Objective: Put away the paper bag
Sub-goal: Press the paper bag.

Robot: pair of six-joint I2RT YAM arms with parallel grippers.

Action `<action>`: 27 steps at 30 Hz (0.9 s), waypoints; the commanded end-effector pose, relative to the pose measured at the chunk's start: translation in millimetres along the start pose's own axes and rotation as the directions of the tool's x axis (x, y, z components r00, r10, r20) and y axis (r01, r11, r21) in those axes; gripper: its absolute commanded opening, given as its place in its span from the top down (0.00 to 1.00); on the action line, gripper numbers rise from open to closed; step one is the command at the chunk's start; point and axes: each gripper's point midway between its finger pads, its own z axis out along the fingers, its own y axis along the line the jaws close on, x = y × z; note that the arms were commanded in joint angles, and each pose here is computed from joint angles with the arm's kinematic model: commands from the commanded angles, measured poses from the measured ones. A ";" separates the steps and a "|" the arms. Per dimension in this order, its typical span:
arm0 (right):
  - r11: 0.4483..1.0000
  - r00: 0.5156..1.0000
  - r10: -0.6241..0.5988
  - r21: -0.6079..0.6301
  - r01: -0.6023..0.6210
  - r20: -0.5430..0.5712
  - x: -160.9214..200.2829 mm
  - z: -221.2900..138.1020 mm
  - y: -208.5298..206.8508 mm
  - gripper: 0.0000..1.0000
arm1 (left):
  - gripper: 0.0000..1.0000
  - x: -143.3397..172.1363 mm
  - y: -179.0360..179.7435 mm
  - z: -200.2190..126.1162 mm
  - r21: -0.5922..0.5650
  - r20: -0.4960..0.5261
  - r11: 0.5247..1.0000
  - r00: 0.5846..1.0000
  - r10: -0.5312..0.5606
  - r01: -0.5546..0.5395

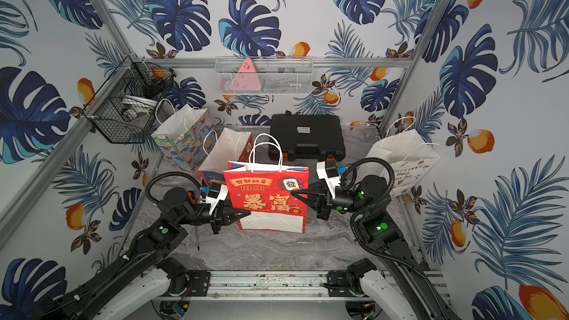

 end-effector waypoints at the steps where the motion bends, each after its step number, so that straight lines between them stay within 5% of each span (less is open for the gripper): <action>1: 0.999 0.998 -0.040 -0.008 0.041 0.048 -14.2 0.2 2.9 1.00 | 1.00 8.5 1.0 0.2 0.002 -0.022 1.000 1.000 -0.003 0.003; 2: 0.999 0.998 -0.038 -0.002 0.038 0.051 -14.8 0.4 1.6 0.99 | 1.00 9.8 1.1 0.1 0.001 -0.025 1.000 1.000 -0.005 0.005; 4: 0.999 0.997 -0.042 0.009 0.041 0.059 -17.0 0.1 0.4 0.69 | 1.00 11.8 1.1 0.1 0.002 -0.030 1.000 0.999 -0.010 0.010; 5: 0.999 0.997 -0.044 0.012 0.043 0.062 -17.2 0.0 -0.1 0.67 | 1.00 12.7 1.1 0.0 0.001 -0.032 1.000 0.999 -0.009 0.009; 7: 0.999 0.996 -0.050 0.009 0.049 0.070 -19.7 0.0 0.8 0.73 | 1.00 16.5 1.5 -0.2 -0.001 -0.040 1.000 0.999 -0.016 0.016; 10: 0.998 0.995 -0.056 -0.001 0.056 0.083 -23.3 0.2 2.6 1.00 | 1.00 20.9 2.4 -0.1 -0.002 -0.051 1.000 0.998 -0.021 0.021; 12: 0.998 0.994 -0.059 -0.004 0.060 0.093 -25.4 0.3 3.2 1.00 | 1.00 23.2 2.3 -0.1 -0.001 -0.056 1.000 0.998 -0.023 0.023; 13: 0.998 0.993 -0.059 -0.004 0.059 0.098 -26.0 0.2 3.0 0.94 | 1.00 24.1 2.7 -0.3 -0.003 -0.058 1.000 0.998 -0.025 0.025; 14: 0.998 0.993 -0.059 -0.004 0.060 0.102 -26.9 0.0 3.3 0.76 | 1.00 24.3 2.7 -0.3 -0.003 -0.059 1.000 0.998 -0.023 0.023; 16: 0.998 0.992 -0.060 -0.003 0.061 0.112 -28.9 -0.2 3.4 0.69 | 1.00 25.3 3.1 -0.5 -0.006 -0.061 1.000 0.998 -0.019 0.019; 18: 0.998 0.991 -0.062 -0.014 0.064 0.116 -30.7 -0.2 5.7 0.78 | 1.00 26.4 3.2 -0.5 -0.007 -0.065 1.000 0.998 -0.019 0.018; 20: 0.998 0.991 -0.063 -0.021 0.066 0.115 -31.3 -0.2 7.1 1.00 | 1.00 27.4 3.2 -0.5 -0.006 -0.071 1.000 0.997 -0.017 0.016; 24: 0.997 0.992 -0.071 -0.013 0.072 0.108 -30.2 -1.3 8.0 1.00 | 1.00 25.5 2.9 -0.5 -0.003 -0.066 1.000 0.998 -0.015 0.014; 26: 0.997 0.991 -0.079 0.021 0.077 0.110 -29.7 -3.5 5.3 0.55 | 1.00 20.9 1.0 -0.7 0.002 -0.052 1.000 0.999 -0.007 0.007; 27: 0.996 0.991 -0.080 0.044 0.076 0.108 -28.4 -4.9 3.0 0.42 | 1.00 17.8 -0.1 -0.8 0.005 -0.044 1.000 0.999 0.000 0.000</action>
